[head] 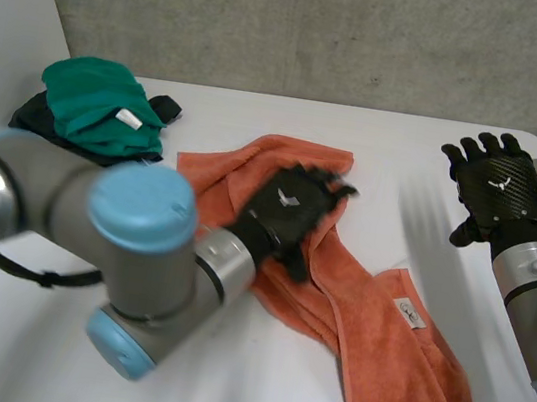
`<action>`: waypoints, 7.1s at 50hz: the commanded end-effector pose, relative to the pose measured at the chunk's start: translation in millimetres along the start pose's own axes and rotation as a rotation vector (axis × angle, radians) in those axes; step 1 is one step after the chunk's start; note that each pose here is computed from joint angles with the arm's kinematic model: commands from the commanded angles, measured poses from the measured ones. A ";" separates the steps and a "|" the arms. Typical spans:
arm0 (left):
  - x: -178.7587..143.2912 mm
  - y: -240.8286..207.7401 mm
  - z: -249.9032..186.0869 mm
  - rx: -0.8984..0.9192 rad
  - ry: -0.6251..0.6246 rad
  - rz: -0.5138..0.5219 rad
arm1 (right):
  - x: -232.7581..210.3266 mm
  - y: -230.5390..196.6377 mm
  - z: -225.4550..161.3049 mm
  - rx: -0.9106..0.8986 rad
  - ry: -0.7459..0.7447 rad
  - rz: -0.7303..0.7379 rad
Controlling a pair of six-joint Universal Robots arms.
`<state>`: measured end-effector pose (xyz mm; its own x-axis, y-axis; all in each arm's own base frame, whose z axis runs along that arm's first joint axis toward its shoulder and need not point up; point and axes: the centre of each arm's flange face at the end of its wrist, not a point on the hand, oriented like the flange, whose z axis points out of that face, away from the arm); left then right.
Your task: Fold the laundry.
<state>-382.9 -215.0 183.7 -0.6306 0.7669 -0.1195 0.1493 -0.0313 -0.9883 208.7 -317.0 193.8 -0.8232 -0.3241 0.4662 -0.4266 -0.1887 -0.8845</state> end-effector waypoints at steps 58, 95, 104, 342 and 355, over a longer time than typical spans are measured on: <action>11.7 41.8 20.2 -0.113 0.242 0.189 | -52.5 -121.3 -112.1 0.072 -0.291 0.297; -0.8 19.9 -77.9 -0.110 -0.189 0.127 | -79.7 -53.3 13.4 0.100 -0.140 0.201; 0.9 6.7 -109.1 -0.225 -0.199 -0.027 | -78.2 -38.8 6.6 0.050 -0.169 0.100; -128.4 -169.9 -95.2 0.501 -0.372 0.235 | -3.4 1.5 52.7 -0.200 -0.120 0.450; -79.1 -217.1 -137.4 0.564 -0.261 0.233 | -97.9 -0.8 67.8 -0.135 -0.223 0.503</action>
<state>-261.3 -204.8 407.5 -0.8200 0.4971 -0.2838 -0.0463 -0.5519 -0.8326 284.9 -345.9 166.2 -0.8513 -0.5203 -0.0675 -0.0495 0.2077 -0.9769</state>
